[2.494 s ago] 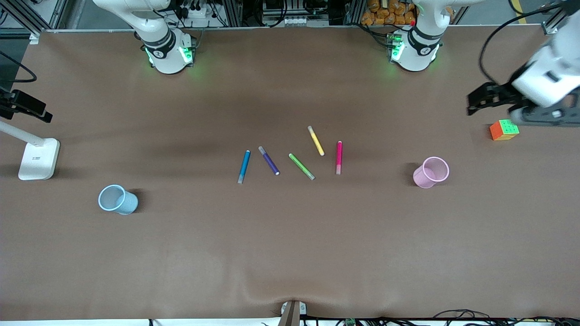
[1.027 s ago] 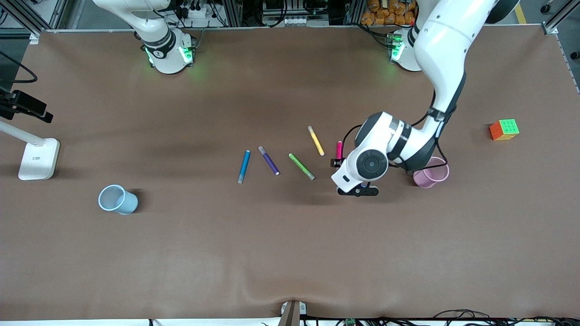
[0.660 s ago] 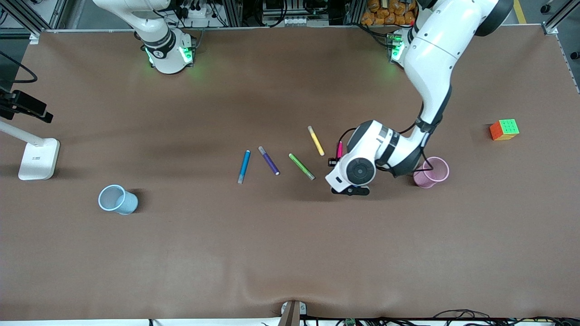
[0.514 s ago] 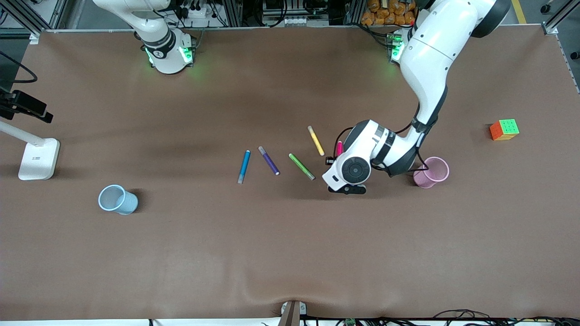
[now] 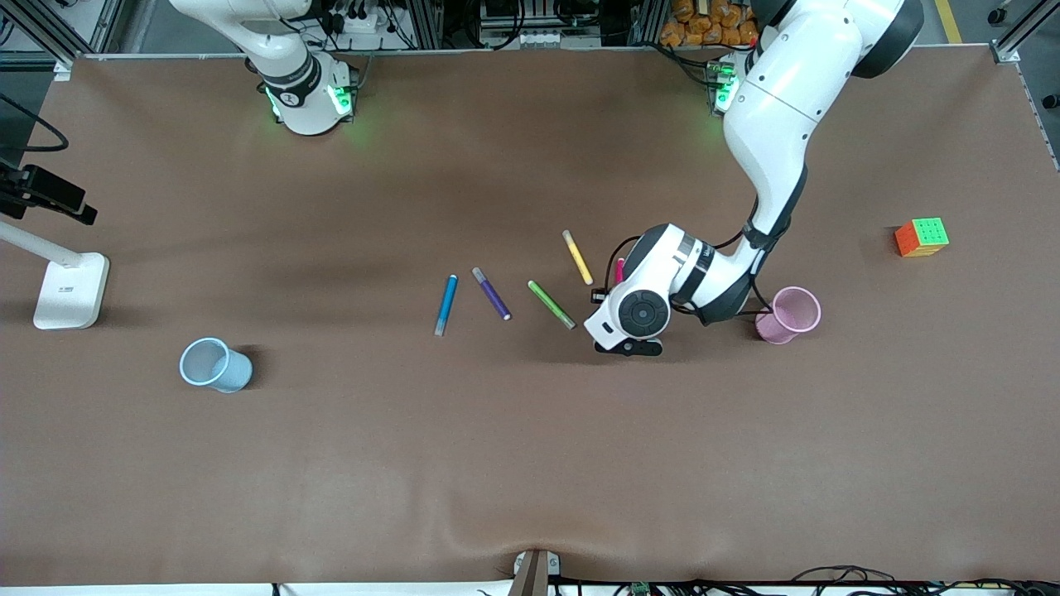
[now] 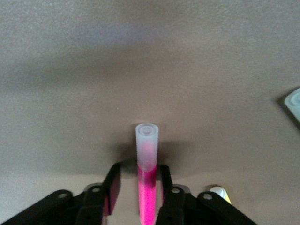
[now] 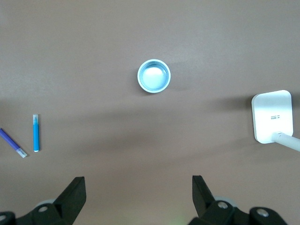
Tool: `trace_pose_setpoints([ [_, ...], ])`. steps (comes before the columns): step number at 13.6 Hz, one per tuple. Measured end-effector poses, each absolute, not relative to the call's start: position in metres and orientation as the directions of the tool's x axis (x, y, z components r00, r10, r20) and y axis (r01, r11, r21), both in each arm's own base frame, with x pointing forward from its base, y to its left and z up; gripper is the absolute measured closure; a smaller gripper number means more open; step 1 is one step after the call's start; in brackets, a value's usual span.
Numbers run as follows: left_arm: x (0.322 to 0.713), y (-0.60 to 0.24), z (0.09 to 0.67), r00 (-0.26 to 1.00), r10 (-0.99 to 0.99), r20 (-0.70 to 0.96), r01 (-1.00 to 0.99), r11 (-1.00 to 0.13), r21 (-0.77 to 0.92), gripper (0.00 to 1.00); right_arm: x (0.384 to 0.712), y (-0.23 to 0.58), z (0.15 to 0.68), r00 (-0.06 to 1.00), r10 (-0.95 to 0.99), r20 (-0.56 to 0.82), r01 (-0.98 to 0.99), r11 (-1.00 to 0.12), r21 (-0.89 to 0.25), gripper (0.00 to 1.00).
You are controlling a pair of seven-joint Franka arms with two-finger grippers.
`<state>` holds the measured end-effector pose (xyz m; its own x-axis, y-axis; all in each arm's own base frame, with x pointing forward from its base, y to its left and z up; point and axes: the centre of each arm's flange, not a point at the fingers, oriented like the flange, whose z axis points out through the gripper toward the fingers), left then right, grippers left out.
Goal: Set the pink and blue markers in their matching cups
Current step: 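Grasp the pink marker with the left gripper while the right gripper reaches out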
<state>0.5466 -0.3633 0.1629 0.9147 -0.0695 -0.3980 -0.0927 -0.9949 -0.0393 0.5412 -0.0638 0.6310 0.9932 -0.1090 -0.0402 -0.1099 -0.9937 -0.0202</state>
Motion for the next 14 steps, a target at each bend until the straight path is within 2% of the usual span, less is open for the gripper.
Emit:
trace_pose_setpoints([
  [2, 0.545, -0.368, 0.164, 0.915, -0.076, -0.395, -0.099, -0.994, -0.038, 0.83, 0.541, -0.064, 0.631, 0.993, -0.109, -0.040, -0.110, -0.994, -0.020, 0.00],
  [5, 0.548, -0.373, 0.168, 0.925, -0.046, -0.376, -0.071, -0.996, -0.051, 0.83, 0.541, -0.064, 0.631, 0.993, -0.109, -0.040, -0.109, -0.994, -0.020, 0.00],
  [7, 0.561, -0.375, 0.183, 0.951, -0.004, -0.308, -0.036, -0.994, -0.099, 0.83, 0.541, -0.063, 0.631, 0.994, -0.107, -0.039, -0.107, -0.994, -0.020, 0.00],
  [11, 0.617, -0.347, 0.269, 0.992, 0.064, -0.112, 0.050, -0.991, -0.122, 0.83, 0.545, -0.052, 0.627, 0.995, -0.088, -0.044, -0.090, -0.996, -0.027, 0.00],
  [14, 0.645, -0.287, 0.335, 0.989, 0.137, -0.059, 0.129, -0.984, -0.119, 0.83, 0.554, -0.026, 0.615, 0.997, -0.048, -0.062, -0.053, -0.996, -0.073, 0.00],
])
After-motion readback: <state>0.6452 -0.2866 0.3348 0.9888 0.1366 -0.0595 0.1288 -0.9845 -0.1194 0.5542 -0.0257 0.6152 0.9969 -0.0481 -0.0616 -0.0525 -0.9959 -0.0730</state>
